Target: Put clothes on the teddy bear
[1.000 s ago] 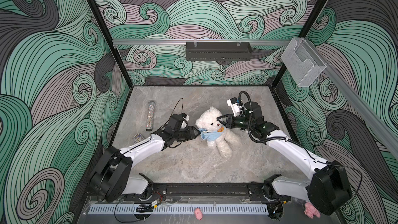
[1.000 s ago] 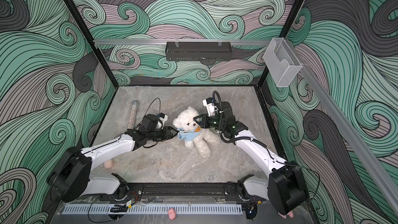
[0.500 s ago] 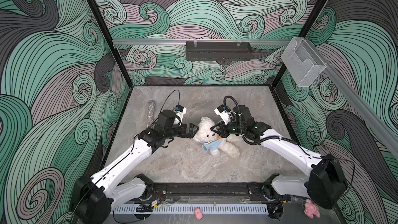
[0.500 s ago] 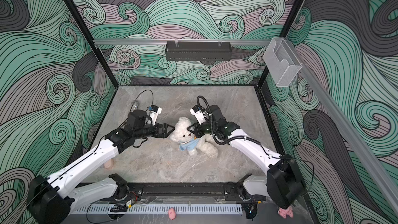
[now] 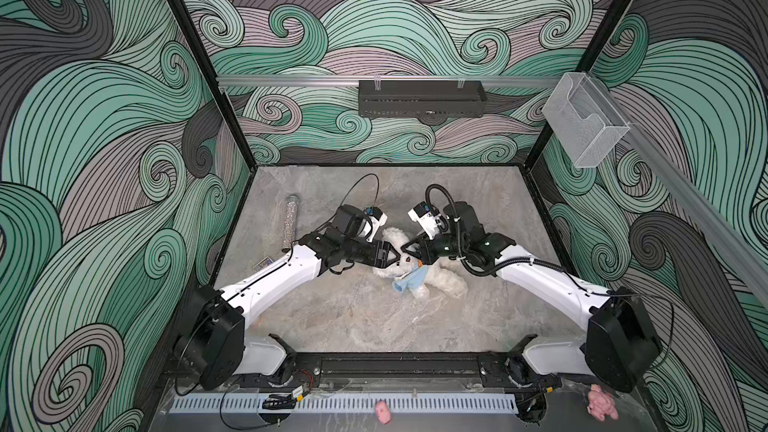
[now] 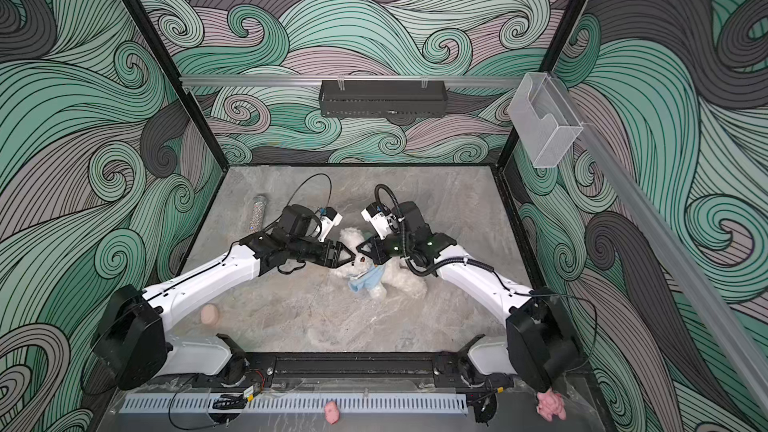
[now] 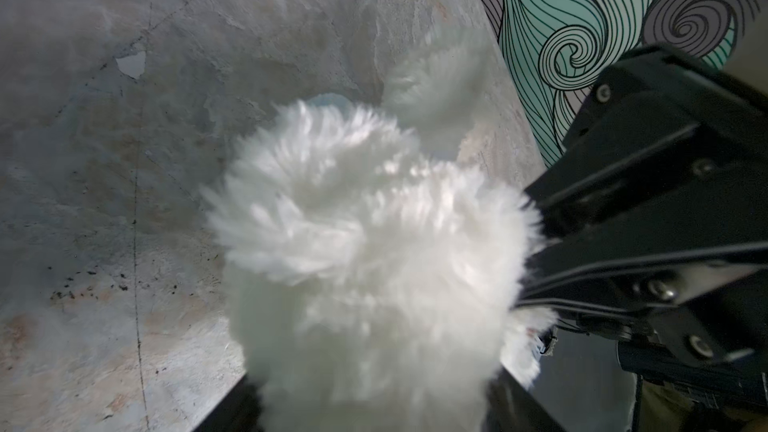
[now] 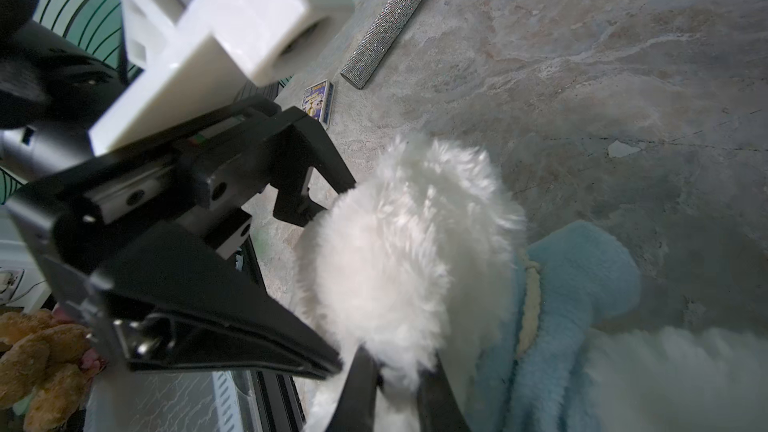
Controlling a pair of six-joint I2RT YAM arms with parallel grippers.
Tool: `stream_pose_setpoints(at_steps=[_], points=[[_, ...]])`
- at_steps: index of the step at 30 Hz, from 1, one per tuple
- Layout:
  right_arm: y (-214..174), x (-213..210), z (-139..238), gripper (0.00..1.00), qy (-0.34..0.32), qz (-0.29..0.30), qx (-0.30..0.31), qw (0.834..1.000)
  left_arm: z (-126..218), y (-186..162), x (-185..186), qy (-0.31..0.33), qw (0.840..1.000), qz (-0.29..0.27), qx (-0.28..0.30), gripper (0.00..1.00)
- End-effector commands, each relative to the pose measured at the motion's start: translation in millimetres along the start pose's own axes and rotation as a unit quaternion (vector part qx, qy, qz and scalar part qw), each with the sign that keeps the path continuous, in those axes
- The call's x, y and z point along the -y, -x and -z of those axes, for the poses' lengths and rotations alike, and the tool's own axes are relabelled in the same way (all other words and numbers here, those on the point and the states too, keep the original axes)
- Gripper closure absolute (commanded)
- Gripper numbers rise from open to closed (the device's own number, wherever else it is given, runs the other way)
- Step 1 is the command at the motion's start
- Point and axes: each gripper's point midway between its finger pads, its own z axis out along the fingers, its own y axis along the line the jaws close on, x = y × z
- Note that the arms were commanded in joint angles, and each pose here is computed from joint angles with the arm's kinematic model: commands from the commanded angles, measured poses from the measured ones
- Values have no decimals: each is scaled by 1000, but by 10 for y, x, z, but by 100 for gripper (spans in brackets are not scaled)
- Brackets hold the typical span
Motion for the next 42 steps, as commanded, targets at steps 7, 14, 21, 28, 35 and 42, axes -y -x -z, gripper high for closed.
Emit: stream_pose_setpoints(at_steps=[7,14,21,28,35,42], points=[[315,-94,0,100,1,40,42,998,-175,111,107,-48,999,15,-4,75],[417,459,292,85,-85,-81,75,990,-132,213,-9,-37,997,57,30,100],[513,479,406,63,-93,-94,95,987,-106,303,-47,-29,995,86,45,100],[616,455,528,61,-91,-95,122,984,-106,292,-47,-29,994,93,42,100],[677,587,736,56,-160,-108,173,966,10,363,40,-35,994,84,58,100],[799,624,775,55,-178,-107,191,959,25,431,113,-49,994,79,62,100]])
